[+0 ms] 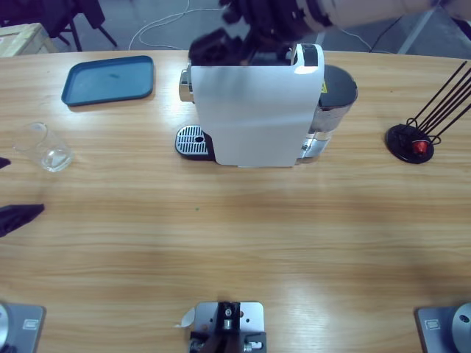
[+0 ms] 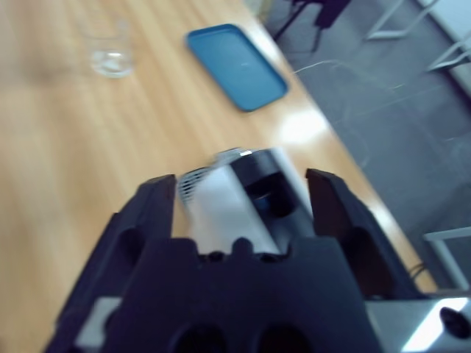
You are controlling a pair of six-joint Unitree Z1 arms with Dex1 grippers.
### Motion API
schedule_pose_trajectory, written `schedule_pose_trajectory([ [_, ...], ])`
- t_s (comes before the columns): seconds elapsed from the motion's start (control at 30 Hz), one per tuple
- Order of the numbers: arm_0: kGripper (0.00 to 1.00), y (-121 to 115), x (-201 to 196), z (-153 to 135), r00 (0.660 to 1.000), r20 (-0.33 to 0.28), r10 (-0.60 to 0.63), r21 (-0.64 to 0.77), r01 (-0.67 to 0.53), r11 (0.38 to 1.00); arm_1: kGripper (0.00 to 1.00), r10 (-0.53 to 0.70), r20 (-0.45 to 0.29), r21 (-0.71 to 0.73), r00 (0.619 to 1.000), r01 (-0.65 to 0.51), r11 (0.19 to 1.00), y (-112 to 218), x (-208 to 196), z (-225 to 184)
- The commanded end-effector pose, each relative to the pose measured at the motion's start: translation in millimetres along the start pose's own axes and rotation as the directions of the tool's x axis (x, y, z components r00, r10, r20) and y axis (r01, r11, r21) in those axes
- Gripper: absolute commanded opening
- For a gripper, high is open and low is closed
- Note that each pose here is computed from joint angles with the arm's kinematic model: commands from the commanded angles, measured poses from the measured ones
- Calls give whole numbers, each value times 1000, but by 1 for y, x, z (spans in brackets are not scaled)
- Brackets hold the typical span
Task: Pour coffee
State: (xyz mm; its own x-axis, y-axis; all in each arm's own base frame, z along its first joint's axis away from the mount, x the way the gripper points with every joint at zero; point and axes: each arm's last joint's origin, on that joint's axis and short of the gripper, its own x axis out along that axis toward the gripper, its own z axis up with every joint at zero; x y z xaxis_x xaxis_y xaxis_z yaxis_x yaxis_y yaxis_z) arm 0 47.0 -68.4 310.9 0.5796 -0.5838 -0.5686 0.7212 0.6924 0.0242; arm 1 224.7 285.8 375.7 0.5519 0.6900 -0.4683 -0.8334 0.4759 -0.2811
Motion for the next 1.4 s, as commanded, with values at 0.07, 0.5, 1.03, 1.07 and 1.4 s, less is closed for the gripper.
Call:
schedule_pose_trajectory([
  [0.07, 968, 3, -1, -11, 1000, 6, 20, -16, -20, 1000, 0, -129, -96, 382, 987, 156, 911, 28, -72, -57],
  [0.5, 968, 5, -9, -11, 1000, 14, 12, -22, -12, 1000, 0, -469, -24, 809, 883, 293, 510, -54, -58, -46],
  [1.03, 968, 6, -9, -12, 1000, 15, 13, -22, -12, 1000, 0, -255, 93, 793, 962, 84, 603, -18, -3, -18],
  [1.07, 968, 6, -9, -13, 1000, 15, 15, -20, -15, 1000, 0, -245, 87, 793, 966, 82, 603, -15, 3, -19],
  [1.4, 968, 7, -10, -14, 999, 20, 32, -27, -32, 999, 0, -142, -32, 774, 989, 114, 622, 8, 83, -53],
])
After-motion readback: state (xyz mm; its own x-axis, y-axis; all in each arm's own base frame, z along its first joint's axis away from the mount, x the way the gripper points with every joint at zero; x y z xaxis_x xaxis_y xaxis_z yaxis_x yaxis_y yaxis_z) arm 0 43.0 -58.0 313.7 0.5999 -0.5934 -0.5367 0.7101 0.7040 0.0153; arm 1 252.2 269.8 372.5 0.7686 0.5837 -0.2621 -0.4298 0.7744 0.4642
